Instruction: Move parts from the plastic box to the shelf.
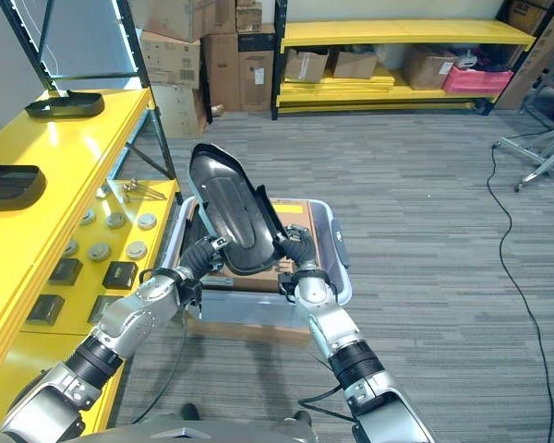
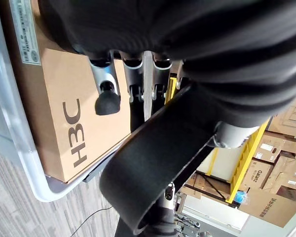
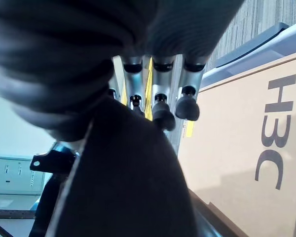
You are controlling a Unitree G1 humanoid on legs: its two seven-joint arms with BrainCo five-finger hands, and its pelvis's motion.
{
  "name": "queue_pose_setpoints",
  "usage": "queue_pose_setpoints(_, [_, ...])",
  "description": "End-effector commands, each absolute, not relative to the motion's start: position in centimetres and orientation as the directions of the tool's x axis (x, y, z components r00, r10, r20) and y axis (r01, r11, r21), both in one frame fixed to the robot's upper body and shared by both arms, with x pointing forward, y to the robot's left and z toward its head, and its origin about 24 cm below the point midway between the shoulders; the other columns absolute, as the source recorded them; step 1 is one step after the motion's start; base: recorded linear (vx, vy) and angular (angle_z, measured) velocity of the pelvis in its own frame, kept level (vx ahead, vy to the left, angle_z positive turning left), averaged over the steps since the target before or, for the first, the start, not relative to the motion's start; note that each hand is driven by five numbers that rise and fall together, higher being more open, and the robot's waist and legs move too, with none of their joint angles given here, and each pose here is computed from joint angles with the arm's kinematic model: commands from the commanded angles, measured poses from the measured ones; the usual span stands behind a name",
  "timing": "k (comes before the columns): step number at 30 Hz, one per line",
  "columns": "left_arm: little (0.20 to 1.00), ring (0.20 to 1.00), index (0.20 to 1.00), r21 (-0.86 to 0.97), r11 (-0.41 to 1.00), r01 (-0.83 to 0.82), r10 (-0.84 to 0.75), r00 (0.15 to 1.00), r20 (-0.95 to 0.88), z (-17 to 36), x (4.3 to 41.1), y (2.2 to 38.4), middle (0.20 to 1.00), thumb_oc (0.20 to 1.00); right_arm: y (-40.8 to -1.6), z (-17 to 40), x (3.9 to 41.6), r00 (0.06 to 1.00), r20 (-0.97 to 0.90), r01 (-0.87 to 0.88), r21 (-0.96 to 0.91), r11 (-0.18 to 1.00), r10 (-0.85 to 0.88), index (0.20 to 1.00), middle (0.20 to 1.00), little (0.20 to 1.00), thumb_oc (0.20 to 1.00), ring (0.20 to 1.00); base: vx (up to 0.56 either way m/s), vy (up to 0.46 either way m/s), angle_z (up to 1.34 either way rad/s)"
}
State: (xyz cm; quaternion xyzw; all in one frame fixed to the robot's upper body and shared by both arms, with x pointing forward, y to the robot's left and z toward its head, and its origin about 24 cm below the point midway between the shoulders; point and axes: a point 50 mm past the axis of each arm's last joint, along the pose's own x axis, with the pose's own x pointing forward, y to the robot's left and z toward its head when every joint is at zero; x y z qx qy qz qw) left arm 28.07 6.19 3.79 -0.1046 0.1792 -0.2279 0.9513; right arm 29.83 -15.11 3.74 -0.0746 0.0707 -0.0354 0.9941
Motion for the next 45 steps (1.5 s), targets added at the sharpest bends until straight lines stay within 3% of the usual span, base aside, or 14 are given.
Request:
queue_pose_setpoints(1, [0.2, 0.2, 0.2, -0.291, 0.744, 0.602, -0.641, 0.766, -0.054, 8.8, 28.2, 0.3, 0.2, 0.2, -10.5, 8.4, 32.1, 0.997, 0.028, -0.07, -0.031, 0.997, 0.071, 0.2, 0.2, 0.2, 0.2, 0.2, 0.0, 0.0, 0.0])
queue_pose_setpoints(2, [0.2, 0.2, 0.2, -0.285, 0.748, 0.6, -0.636, 0.77, -0.047, 8.9, 28.3, 0.3, 0.2, 0.2, -10.4, 8.5, 32.1, 0.997, 0.025, -0.078, -0.012, 0.997, 0.079, 0.369, 0.369, 0.369, 0.369, 0.369, 0.0, 0.0, 0.0])
queue_pose_setpoints(3, [0.2, 0.2, 0.2, -0.278, 0.753, 0.597, -0.63, 0.776, -0.041, 9.1, 28.3, 0.4, 0.2, 0.2, -10.3, 8.5, 32.1, 0.996, 0.02, -0.09, -0.002, 0.996, 0.09, 1.0, 1.0, 1.0, 1.0, 1.0, 0.0, 0.0, 0.0])
queue_pose_setpoints(17, [0.2, 0.2, 0.2, -0.249, 0.846, 0.472, -0.48, 0.877, 0.034, 10.2, 29.6, 3.9, 0.2, 0.2, -10.3, 7.0, 31.2, 0.987, -0.062, -0.131, 0.247, 0.96, 0.15, 1.0, 1.0, 1.0, 1.0, 1.0, 0.0, 0.0, 0.0])
queue_pose_setpoints(24, [0.2, 0.2, 0.2, -0.272, 0.888, 0.371, -0.365, 0.928, 0.071, 10.3, 30.1, 6.8, 0.2, 0.2, -13.1, 5.7, 30.8, 0.996, -0.09, -0.01, 0.069, 0.998, 0.017, 1.0, 1.0, 1.0, 1.0, 1.0, 0.0, 0.0, 0.0])
queue_pose_setpoints(30, [0.2, 0.2, 0.2, -0.264, 0.94, 0.217, -0.188, 0.973, 0.131, 10.5, 30.1, 11.6, 0.2, 0.2, -17.8, 2.1, 28.6, 0.965, -0.214, 0.12, -0.154, 0.981, -0.151, 1.0, 1.0, 1.0, 1.0, 1.0, -0.04, 0.023, -0.03])
queue_pose_setpoints(32, [0.2, 0.2, 0.2, -0.243, 0.963, 0.116, -0.079, 0.985, 0.156, 10.6, 29.6, 14.9, 0.2, 0.2, -20.5, -0.9, 26.2, 0.916, -0.329, 0.141, -0.271, 0.952, -0.229, 1.0, 1.0, 1.0, 1.0, 1.0, -0.04, 0.043, -0.04])
queue_pose_setpoints(37, [0.2, 0.2, 0.2, -0.25, 0.968, -0.009, 0.051, 0.986, 0.161, 10.5, 28.4, 19.1, 0.2, 0.2, -23.5, -5.5, 21.8, 0.808, -0.523, 0.108, -0.324, 0.94, -0.273, 1.0, 1.0, 1.0, 1.0, 1.0, -0.03, 0.03, -0.03])
queue_pose_setpoints(41, [0.2, 0.2, 0.2, -0.217, 0.973, -0.081, 0.123, 0.975, 0.186, 11.0, 27.3, 21.5, 0.2, 0.2, -23.7, -8.5, 18.7, 0.715, -0.659, -0.014, -0.349, 0.937, -0.234, 1.0, 1.0, 1.0, 1.0, 1.0, -0.05, 0.046, -0.01])
queue_pose_setpoints(42, [0.2, 0.2, 0.2, -0.188, 0.976, -0.107, 0.146, 0.967, 0.21, 11.5, 26.6, 22.7, 0.2, 0.2, -23.0, -10.4, 16.5, 0.653, -0.728, -0.08, -0.339, 0.938, -0.207, 1.0, 1.0, 1.0, 1.0, 1.0, -0.04, 0.034, 0.04])
queue_pose_setpoints(45, [0.2, 0.2, 0.2, -0.162, 0.98, -0.117, 0.152, 0.962, 0.227, 11.9, 26.2, 23.2, 0.2, 0.2, -22.6, -11.7, 14.8, 0.593, -0.779, -0.101, -0.324, 0.941, -0.205, 1.0, 1.0, 1.0, 1.0, 1.0, -0.04, 0.009, 0.16])
